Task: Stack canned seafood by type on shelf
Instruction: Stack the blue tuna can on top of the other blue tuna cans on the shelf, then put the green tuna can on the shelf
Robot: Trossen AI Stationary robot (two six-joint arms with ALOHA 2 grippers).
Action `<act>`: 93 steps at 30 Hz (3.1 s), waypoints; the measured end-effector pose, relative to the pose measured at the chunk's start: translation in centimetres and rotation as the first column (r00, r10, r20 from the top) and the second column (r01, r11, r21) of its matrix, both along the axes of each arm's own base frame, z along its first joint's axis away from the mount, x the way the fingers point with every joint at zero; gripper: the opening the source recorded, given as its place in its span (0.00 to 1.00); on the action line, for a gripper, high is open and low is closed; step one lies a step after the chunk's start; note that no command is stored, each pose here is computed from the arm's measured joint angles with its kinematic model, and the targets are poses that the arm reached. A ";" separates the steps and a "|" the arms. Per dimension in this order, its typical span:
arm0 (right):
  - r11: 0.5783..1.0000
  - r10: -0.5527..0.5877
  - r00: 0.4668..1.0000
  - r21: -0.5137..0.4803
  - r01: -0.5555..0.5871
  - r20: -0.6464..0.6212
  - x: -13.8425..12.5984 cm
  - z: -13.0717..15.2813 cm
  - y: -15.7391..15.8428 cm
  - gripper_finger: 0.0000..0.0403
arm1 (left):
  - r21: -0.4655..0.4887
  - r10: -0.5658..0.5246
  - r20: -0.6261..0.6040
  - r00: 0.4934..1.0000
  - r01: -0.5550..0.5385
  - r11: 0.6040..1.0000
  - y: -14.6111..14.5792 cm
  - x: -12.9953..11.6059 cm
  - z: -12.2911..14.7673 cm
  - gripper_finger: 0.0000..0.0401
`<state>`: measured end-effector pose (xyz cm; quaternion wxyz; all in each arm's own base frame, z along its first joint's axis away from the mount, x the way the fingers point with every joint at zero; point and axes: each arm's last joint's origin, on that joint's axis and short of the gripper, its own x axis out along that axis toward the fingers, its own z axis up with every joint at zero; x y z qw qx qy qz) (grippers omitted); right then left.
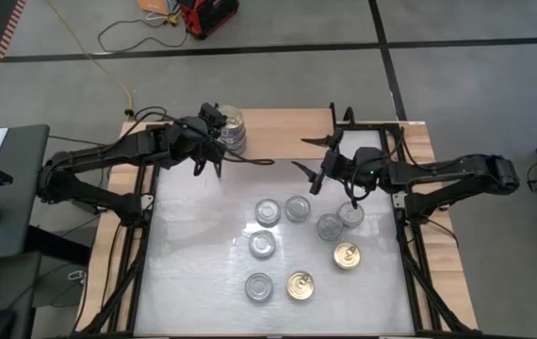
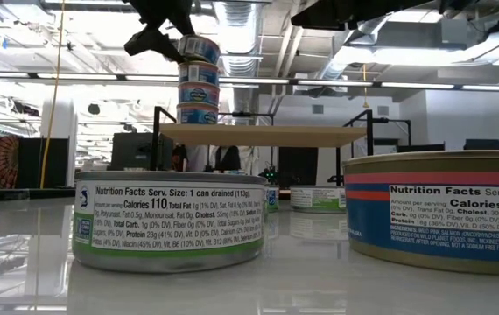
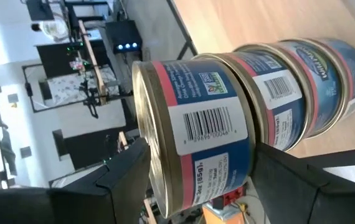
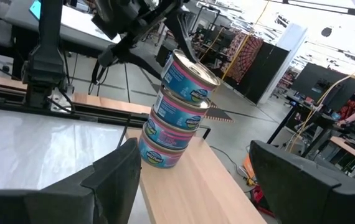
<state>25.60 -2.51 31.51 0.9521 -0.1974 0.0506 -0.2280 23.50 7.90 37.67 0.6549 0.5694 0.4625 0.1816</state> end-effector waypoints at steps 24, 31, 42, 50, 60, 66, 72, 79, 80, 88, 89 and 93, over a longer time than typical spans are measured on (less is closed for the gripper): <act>1.000 0.000 1.000 0.007 0.000 0.002 0.0 0.0 0.0 0.82 | -0.031 0.013 -0.009 1.000 -0.013 0.999 -0.1 -0.5 0.9 0.63; 1.000 0.000 1.000 0.009 0.000 0.003 0.0 0.0 0.0 0.82 | -0.023 0.019 -0.008 1.000 -0.019 1.000 0.1 -0.6 1.0 0.63; 0.999 0.021 1.000 0.027 -0.022 0.011 0.0 0.0 -0.4 0.82 | -0.024 0.017 -0.005 1.000 -0.017 1.000 0.0 -0.6 1.0 0.63; 0.996 0.051 0.996 0.065 -0.056 0.078 1.8 -0.6 -3.3 0.82 | -0.023 0.035 -0.009 0.999 -0.036 0.999 0.3 -0.7 1.0 0.63; 0.996 0.051 0.999 0.080 -0.051 0.002 2.3 -0.7 -3.6 0.82 | -0.036 0.000 0.084 0.996 0.003 0.999 -1.3 -0.1 1.5 0.63; 0.991 0.044 0.999 0.131 -0.042 -0.008 -1.0 1.0 -2.8 0.82 | 0.003 -0.113 0.091 0.989 0.113 0.994 -3.6 0.7 1.8 0.63; 0.986 0.011 0.999 0.166 -0.004 -0.040 -3.4 1.5 -1.2 0.82 | -0.107 -0.281 0.222 0.933 0.310 0.945 -6.9 1.5 1.9 0.63; 0.961 0.086 0.991 0.272 -0.055 -0.101 -3.3 -0.6 1.2 0.82 | -0.575 -0.031 0.438 0.898 0.307 0.758 -9.8 4.2 -0.9 0.63; 0.956 0.102 0.988 0.287 -0.064 -0.117 -3.1 -1.6 1.6 0.82 | -0.645 0.005 0.407 0.913 0.283 0.710 -10.3 4.8 -1.8 0.63; 0.914 0.231 0.961 0.372 -0.161 -0.154 -1.4 -6.8 5.8 0.82 | -0.847 0.085 0.139 0.987 0.074 0.527 -15.1 9.4 -9.9 0.63; 0.912 0.235 0.958 0.377 -0.159 -0.163 -1.3 -7.1 6.4 0.82 | -0.851 0.090 0.109 0.990 0.046 0.523 -15.5 9.7 -10.8 0.63; 0.913 0.230 0.958 0.380 -0.150 -0.174 -1.4 -7.9 9.0 0.82 | -0.880 0.099 0.029 0.995 -0.022 0.475 -17.3 10.5 -13.3 0.63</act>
